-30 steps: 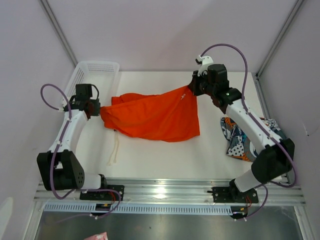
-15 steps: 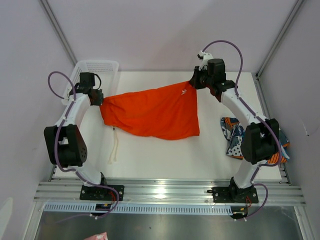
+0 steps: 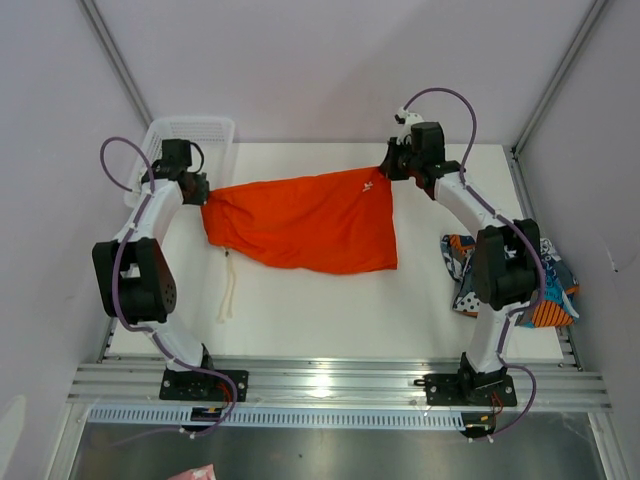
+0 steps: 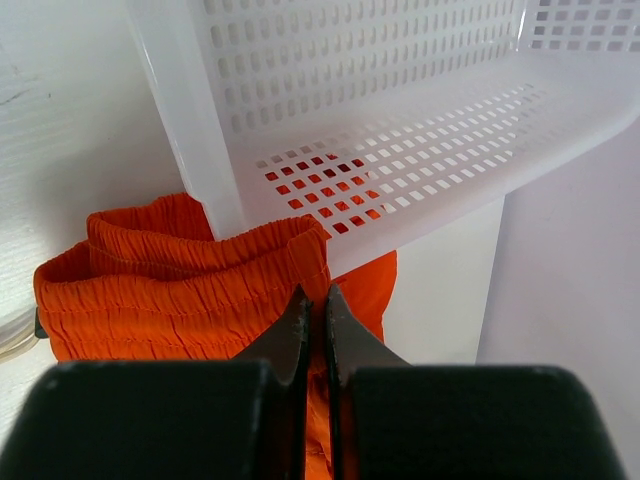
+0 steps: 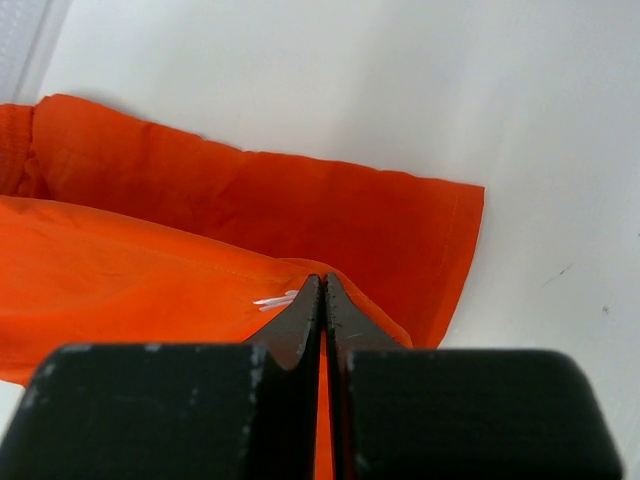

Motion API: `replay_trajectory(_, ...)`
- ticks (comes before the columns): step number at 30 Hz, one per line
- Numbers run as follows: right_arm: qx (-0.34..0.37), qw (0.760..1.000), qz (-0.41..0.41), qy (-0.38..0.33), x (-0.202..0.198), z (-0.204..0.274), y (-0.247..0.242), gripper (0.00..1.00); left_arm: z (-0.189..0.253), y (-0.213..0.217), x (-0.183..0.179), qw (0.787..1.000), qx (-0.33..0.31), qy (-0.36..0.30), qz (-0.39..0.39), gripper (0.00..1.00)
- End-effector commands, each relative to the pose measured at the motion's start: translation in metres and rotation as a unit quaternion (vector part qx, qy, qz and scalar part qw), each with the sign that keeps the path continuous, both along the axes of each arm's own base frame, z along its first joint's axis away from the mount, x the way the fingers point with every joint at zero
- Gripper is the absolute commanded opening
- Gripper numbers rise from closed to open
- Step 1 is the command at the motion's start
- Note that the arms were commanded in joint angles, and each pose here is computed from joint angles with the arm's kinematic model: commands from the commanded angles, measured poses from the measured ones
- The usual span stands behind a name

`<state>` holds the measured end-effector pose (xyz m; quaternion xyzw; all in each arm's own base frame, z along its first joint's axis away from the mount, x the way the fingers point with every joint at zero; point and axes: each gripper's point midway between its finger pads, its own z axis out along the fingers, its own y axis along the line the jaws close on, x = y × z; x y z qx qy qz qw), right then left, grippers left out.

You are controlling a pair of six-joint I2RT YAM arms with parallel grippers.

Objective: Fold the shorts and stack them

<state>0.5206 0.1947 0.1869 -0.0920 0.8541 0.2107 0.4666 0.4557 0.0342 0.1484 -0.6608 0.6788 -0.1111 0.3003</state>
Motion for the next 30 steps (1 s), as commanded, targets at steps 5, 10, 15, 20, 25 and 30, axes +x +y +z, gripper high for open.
replay_trajectory(5,0.004,0.999,-0.032,-0.031,0.018,0.014,-0.009,0.0,0.019,-0.005,0.024,0.999,0.019,-0.038,-0.022,0.0)
replay_trajectory(10,-0.005,0.999,-0.049,-0.021,0.021,0.004,-0.018,0.0,0.014,-0.011,0.032,0.999,0.014,-0.042,-0.029,0.01)
replay_trajectory(15,-0.008,0.998,-0.062,-0.016,0.038,-0.008,-0.026,0.0,0.009,-0.018,0.043,0.998,0.01,-0.046,-0.038,0.04)
replay_trajectory(20,-0.021,0.997,-0.077,-0.008,0.071,-0.03,-0.029,0.0,0.007,-0.019,0.05,0.997,0.015,-0.053,-0.045,0.37)
replay_trajectory(25,-0.031,0.997,-0.071,0.015,0.091,-0.046,-0.024,0.45,0.019,-0.011,0.045,0.997,0.037,-0.056,-0.038,0.99)
replay_trajectory(30,-0.02,0.997,-0.074,0.008,0.08,-0.029,-0.024,0.65,0.034,-0.009,0.042,0.995,0.055,-0.067,-0.051,0.99)
